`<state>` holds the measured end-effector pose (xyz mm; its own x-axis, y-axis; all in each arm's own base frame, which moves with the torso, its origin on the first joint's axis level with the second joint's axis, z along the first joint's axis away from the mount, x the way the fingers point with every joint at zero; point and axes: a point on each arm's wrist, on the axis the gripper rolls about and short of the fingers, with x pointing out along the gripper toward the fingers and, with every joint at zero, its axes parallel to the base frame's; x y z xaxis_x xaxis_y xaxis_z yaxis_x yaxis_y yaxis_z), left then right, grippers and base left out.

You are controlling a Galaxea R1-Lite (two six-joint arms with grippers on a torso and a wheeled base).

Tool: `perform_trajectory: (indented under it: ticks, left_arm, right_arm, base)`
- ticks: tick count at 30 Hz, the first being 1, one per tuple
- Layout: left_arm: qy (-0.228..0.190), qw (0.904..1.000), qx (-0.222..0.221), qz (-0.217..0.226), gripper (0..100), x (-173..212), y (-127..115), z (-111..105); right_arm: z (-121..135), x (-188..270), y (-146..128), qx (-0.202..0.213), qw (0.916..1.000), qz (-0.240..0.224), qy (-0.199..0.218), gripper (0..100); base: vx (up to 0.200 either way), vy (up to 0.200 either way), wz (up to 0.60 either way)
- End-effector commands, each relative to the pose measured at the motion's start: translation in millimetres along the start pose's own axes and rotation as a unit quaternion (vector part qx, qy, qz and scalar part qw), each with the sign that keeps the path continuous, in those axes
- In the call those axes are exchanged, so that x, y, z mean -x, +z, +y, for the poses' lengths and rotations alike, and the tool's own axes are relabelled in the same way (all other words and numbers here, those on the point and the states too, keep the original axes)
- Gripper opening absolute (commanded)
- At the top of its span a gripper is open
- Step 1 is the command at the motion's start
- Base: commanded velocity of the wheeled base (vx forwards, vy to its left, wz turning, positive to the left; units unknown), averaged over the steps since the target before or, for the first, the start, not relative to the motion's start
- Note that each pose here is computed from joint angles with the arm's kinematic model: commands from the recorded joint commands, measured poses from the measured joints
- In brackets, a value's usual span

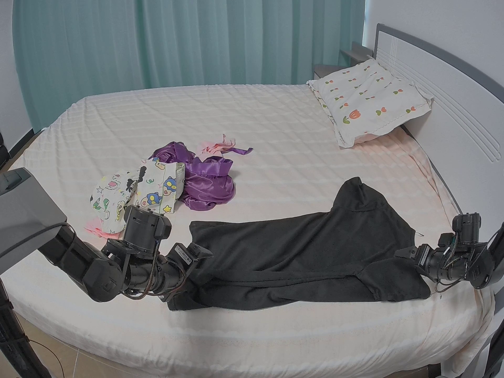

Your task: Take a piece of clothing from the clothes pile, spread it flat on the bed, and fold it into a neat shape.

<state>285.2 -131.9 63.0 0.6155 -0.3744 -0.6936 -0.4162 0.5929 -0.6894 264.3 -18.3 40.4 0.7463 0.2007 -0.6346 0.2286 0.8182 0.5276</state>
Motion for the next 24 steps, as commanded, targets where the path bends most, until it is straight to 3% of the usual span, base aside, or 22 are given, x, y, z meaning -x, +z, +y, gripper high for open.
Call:
perform_trajectory:
  ticks: [1,8,13,19,24]
  left_arm:
    - [-0.010,0.9999,-0.002,-0.009,100,8.2,1.8,-5.3]
    - [-0.040,0.9987,0.002,-0.033,100,27.7,5.7,-16.0]
    - [-0.033,0.9986,0.005,-0.041,100,23.5,5.8,-15.2]
    - [0.003,0.9998,0.008,-0.019,100,-4.0,0.3,-3.3]
    - [0.001,0.9999,0.014,-0.009,100,-7.1,-3.2,-4.0]
  right_arm:
    - [-0.7,-1.9,-0.9,0.000,1.0000,0.003,-0.001,100]
    - [-0.7,-1.9,-0.9,-0.001,1.0000,0.003,-0.002,100]
    - [-0.7,-1.9,-0.9,-0.001,1.0000,0.003,-0.001,100]
    - [-0.9,-2.2,-1.1,-0.001,1.0000,0.004,-0.002,100]
    - [-0.9,-2.2,-1.1,-0.001,1.0000,0.004,-0.002,100]
  base:
    - [0.000,0.000,0.00]
    - [0.000,0.000,0.00]
    - [0.000,0.000,0.00]
    - [0.000,0.000,0.00]
    - [0.000,0.000,0.00]
